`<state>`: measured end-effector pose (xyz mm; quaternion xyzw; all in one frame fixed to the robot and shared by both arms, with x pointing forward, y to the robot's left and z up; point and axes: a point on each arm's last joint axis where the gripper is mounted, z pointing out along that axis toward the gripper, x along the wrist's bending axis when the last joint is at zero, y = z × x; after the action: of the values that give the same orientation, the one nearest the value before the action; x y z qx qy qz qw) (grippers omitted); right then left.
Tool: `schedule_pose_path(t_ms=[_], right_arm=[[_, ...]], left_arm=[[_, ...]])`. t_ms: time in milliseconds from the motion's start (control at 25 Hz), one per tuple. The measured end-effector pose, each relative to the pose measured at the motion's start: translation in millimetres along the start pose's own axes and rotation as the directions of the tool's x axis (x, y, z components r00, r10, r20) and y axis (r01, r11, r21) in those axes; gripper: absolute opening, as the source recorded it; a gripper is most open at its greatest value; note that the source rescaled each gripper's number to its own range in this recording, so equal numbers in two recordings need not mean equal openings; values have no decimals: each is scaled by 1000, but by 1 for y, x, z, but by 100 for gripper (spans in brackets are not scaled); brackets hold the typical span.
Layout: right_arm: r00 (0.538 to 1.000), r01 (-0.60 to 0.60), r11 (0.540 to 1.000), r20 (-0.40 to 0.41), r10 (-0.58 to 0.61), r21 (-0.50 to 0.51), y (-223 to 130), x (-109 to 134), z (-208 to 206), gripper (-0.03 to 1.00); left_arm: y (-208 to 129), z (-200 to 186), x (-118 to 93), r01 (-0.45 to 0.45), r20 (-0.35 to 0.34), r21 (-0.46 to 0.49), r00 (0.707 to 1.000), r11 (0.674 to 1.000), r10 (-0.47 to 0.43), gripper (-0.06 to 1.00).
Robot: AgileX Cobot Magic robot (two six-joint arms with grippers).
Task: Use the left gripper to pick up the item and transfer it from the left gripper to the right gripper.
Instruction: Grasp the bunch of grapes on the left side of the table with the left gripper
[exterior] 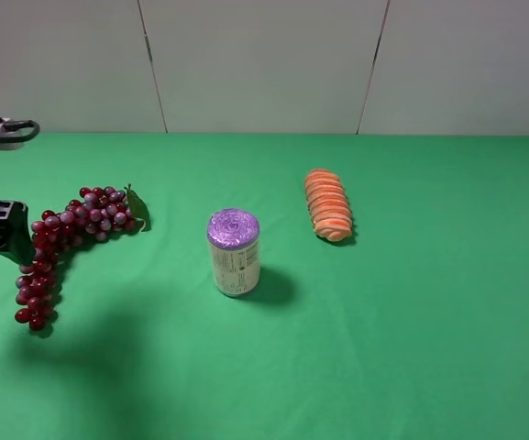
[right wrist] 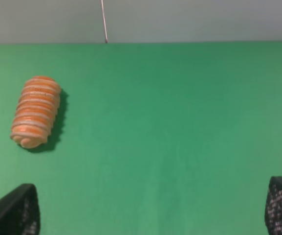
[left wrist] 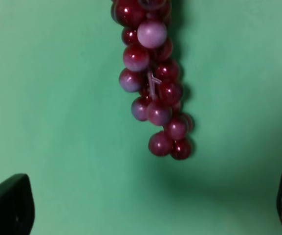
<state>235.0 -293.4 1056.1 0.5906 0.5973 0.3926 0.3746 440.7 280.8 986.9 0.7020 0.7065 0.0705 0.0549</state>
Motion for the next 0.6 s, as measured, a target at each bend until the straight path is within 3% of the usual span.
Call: schedule_pose_path(t_ms=[600], right_arm=[[1000, 0, 1000, 0, 0, 0, 0, 0, 0, 100]], left_arm=[[8, 94, -6, -4, -1, 128, 1000, 992, 4, 98]])
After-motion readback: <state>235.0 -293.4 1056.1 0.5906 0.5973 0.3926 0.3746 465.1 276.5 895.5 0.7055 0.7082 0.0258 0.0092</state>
